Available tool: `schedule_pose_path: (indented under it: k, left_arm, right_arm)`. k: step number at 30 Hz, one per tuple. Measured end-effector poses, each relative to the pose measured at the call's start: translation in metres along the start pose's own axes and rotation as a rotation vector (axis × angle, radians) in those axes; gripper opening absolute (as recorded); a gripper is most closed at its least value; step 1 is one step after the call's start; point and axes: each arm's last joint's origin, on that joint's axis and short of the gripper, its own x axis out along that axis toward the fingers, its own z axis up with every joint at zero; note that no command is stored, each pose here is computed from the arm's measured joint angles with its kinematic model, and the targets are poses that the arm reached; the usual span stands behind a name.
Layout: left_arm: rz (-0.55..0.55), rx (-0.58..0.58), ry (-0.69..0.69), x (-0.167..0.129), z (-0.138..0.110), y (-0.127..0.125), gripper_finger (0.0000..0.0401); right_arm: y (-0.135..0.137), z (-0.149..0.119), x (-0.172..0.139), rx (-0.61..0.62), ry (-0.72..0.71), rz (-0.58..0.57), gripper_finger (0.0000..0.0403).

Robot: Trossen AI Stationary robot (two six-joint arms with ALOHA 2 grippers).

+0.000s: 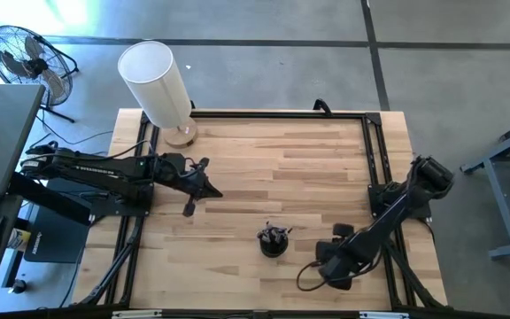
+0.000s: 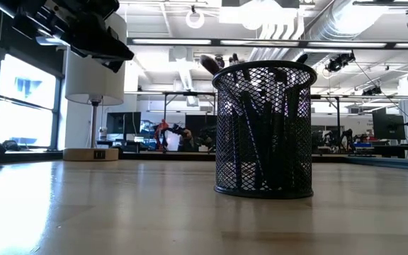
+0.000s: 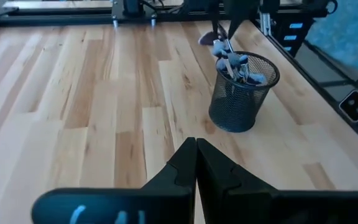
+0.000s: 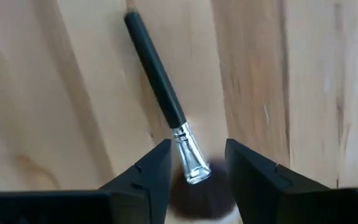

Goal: Pick & Place Makeup Supplies
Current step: Put the makeup brush into the black makeup holder

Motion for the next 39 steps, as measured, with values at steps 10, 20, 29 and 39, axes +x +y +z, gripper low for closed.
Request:
schedule_pose_path:
  k: [10, 20, 29, 39]
  left_arm:
    - [-0.002, -0.034, 0.001, 0.000, 0.000, 0.000, 0.0000]
    - [-0.003, -0.033, -0.002, 0.000, 0.000, 0.000, 0.0000]
    - [-0.003, -0.050, -0.009, 0.000, 0.001, 0.000, 0.0000]
    - [-0.003, -0.080, -0.011, 0.000, 0.001, 0.000, 0.0000]
  right_arm:
    - [0.002, 0.007, 0.038, -0.209, 0.154, -0.056, 0.0150]
    - [-0.008, 0.002, 0.020, -0.062, 0.088, -0.127, 0.0124]
    - [0.004, -0.005, -0.002, -0.062, -0.025, 0.009, 0.0124]
    - [0.016, -0.016, 0.021, -0.182, 0.062, -0.025, 0.0124]
